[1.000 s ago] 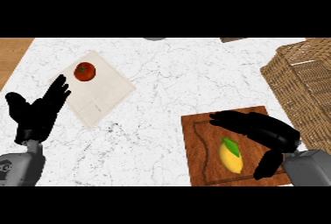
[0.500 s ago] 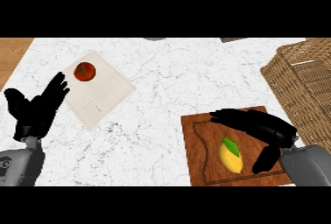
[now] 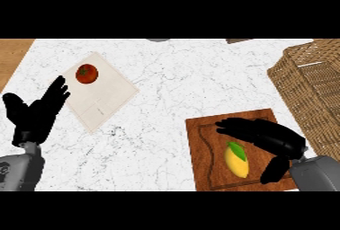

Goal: Pick the lemon from the cutting board and place it in the basket

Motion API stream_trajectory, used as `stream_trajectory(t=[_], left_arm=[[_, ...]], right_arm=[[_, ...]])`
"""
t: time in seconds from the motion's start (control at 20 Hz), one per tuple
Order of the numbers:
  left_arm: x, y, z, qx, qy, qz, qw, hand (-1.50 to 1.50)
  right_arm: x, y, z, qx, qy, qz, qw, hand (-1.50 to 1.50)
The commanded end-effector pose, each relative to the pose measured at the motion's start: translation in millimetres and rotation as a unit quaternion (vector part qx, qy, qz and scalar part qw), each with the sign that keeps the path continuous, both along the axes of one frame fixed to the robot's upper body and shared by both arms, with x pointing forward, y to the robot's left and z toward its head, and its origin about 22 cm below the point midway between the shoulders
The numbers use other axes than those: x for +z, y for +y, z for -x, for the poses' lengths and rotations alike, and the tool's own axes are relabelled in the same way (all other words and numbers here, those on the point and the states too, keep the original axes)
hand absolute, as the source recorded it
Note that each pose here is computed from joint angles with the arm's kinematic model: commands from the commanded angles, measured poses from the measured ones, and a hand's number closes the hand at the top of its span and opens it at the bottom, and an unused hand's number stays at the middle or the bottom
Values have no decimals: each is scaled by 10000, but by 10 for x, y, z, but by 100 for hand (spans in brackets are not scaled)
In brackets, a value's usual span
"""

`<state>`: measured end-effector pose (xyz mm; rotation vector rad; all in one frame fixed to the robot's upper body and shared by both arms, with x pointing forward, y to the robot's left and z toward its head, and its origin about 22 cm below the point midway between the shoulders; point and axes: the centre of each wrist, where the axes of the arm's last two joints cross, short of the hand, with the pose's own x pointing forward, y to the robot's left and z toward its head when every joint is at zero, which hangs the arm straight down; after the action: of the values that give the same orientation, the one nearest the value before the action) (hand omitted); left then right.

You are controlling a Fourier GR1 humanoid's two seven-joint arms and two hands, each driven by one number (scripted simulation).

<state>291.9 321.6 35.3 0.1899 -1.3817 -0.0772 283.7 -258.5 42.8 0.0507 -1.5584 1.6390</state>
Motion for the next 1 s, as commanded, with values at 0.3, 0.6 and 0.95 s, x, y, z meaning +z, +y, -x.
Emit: stream_trajectory(t=[0.3,0.6,0.95], left_arm=[[41,-179,-33,34,1,69,10000,0],[-168,-118,143,55,36,55,10000,0],[38,-146,46,-1,-1,-16,10000,0]], right_arm=[[-250,6,54,117,-133,291,9994,-150],[-418,214,246,677,-466,628,9946,150],[-552,107,195,672,-484,700,9941,150]])
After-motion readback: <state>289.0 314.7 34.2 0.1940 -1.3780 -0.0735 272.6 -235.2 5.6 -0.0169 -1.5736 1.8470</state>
